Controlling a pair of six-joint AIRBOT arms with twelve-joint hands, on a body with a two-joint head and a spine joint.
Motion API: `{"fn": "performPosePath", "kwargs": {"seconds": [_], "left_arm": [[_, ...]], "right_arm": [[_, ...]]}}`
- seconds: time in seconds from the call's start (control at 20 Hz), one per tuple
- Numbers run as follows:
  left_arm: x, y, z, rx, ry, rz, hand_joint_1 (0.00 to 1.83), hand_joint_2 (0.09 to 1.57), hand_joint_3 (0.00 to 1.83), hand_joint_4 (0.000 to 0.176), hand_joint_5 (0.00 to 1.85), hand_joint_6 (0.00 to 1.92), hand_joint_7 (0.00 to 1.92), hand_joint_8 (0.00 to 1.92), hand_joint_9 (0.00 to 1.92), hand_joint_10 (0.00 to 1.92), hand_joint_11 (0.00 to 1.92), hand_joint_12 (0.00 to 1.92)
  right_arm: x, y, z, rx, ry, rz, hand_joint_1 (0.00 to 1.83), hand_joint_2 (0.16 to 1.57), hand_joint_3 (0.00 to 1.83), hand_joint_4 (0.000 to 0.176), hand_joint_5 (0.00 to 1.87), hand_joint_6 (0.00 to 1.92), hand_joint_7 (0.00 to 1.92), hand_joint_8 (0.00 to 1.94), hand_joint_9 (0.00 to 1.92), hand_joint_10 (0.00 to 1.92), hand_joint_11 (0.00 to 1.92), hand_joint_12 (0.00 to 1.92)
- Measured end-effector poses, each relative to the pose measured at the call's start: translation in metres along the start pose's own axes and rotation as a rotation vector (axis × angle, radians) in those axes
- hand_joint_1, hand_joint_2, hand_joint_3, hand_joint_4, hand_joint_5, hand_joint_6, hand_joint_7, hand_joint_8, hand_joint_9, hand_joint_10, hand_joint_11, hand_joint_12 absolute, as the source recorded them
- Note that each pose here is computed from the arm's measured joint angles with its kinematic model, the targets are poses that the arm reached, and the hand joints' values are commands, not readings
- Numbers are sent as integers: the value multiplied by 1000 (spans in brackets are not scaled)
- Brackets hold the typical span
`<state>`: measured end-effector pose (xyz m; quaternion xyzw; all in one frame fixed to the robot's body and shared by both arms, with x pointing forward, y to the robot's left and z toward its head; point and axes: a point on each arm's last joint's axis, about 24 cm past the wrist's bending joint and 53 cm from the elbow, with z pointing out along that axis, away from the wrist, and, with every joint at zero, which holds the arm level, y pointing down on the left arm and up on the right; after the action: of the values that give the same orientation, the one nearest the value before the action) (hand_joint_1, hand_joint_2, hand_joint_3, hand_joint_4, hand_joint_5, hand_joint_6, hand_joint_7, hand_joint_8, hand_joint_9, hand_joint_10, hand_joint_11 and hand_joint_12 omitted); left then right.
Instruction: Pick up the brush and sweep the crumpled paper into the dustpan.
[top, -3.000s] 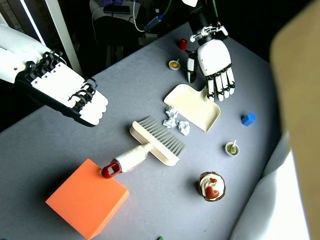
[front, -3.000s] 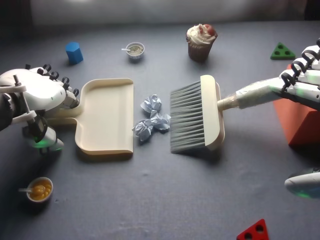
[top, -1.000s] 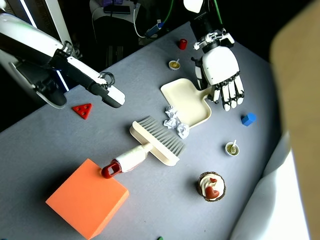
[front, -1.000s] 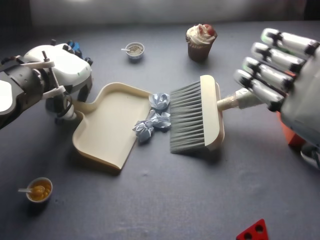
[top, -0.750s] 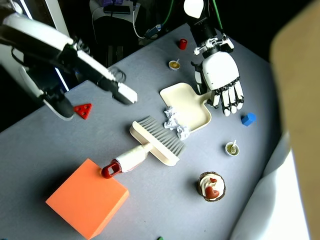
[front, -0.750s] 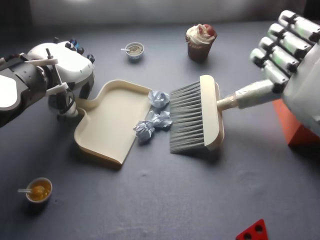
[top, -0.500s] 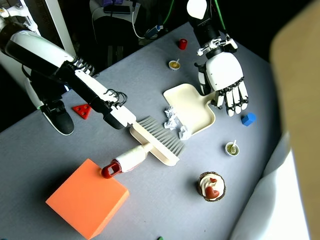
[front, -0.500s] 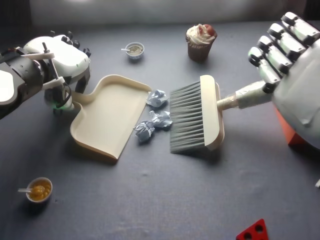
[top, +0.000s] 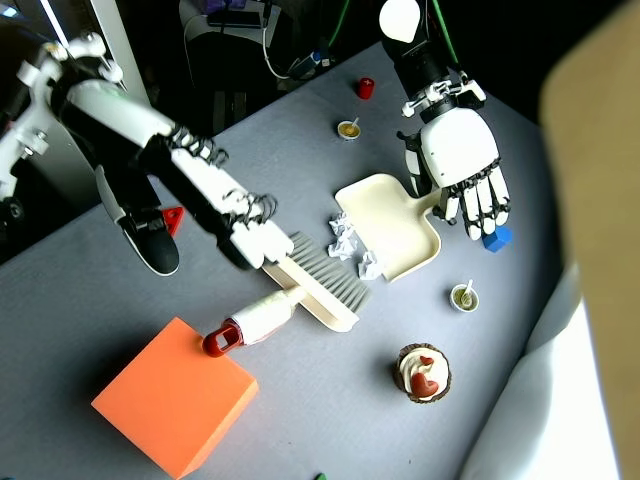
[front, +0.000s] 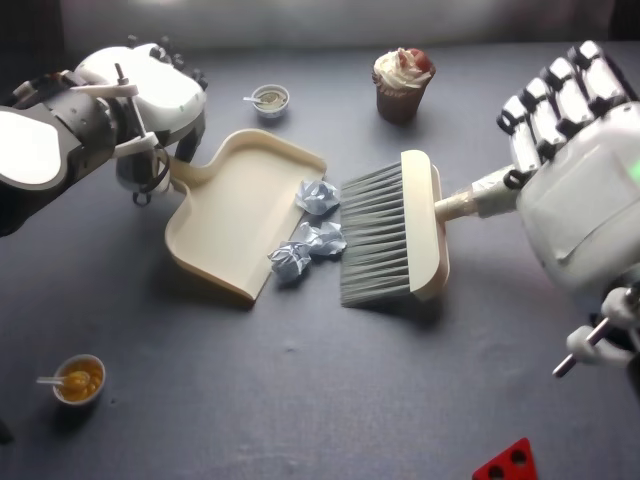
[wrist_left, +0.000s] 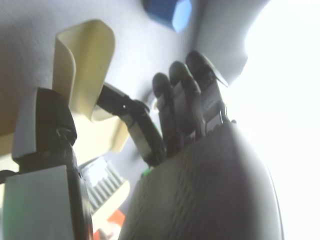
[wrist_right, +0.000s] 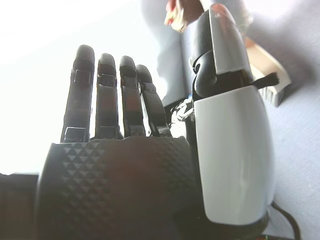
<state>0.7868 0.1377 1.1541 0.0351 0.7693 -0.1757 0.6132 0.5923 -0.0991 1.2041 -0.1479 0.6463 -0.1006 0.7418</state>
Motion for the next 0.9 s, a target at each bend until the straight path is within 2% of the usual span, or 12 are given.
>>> {"fn": "performPosePath", "kwargs": {"seconds": [0.2,0.3,0.4,0.5,0.6,0.65,0.7,0.75,0.8,0.85,0.9], "left_arm": [[-1,-4,1,7,-2,4,1112,1097,0,0,1029,899,356,7,263,7,11,543],[-1,-5,0,10,-3,7,1084,1112,3,3,994,956,348,1,258,1,1,524],[0,-8,0,16,-1,7,1093,1111,0,0,998,951,355,2,257,2,0,514],[0,-9,0,19,0,9,1115,1107,1,0,1006,936,350,2,253,1,3,485],[1,-12,-1,25,3,9,1087,1112,0,0,996,955,363,5,271,5,38,494],[2,-14,-1,29,4,8,1075,1117,2,13,983,976,360,1,271,3,46,496],[2,-15,-2,33,6,8,1057,1127,2,44,963,1009,327,1,233,0,26,494],[2,-14,-3,34,10,8,1073,1122,0,14,975,990,331,1,231,1,8,495],[2,-13,-3,32,9,8,1073,1122,0,14,975,990,331,1,231,1,8,495],[0,-10,-4,27,7,9,1092,1119,0,0,984,974,326,3,230,0,1,485],[-1,-8,-4,25,5,9,1099,1117,0,0,988,968,321,1,220,2,0,460]], "right_arm": [[17,14,7,21,21,26,1062,1062,0,0,180,0,218,0,241,0,311,43],[23,18,13,31,26,32,1071,1045,0,0,204,9,238,8,262,9,331,52],[29,15,20,43,31,33,1078,1060,0,0,197,4,225,1,246,1,324,48],[30,8,27,81,13,21,1074,1058,0,0,178,0,214,0,239,0,339,54],[32,13,31,82,12,28,1024,1067,3,0,188,6,222,3,241,1,339,53],[33,15,32,78,13,34,1034,1063,1,0,187,4,218,1,242,1,337,52],[36,19,35,70,14,39,1009,1086,10,0,173,1,220,1,242,1,332,49],[38,20,39,72,13,37,1042,1067,0,0,180,3,228,3,247,1,341,51],[39,20,40,75,13,34,1042,1067,0,0,180,3,228,3,247,1,341,51],[42,18,44,84,13,30,1051,1059,0,0,169,0,217,0,235,0,330,46],[44,18,48,92,12,27,1058,1053,0,0,173,2,228,5,251,7,339,49]]}}
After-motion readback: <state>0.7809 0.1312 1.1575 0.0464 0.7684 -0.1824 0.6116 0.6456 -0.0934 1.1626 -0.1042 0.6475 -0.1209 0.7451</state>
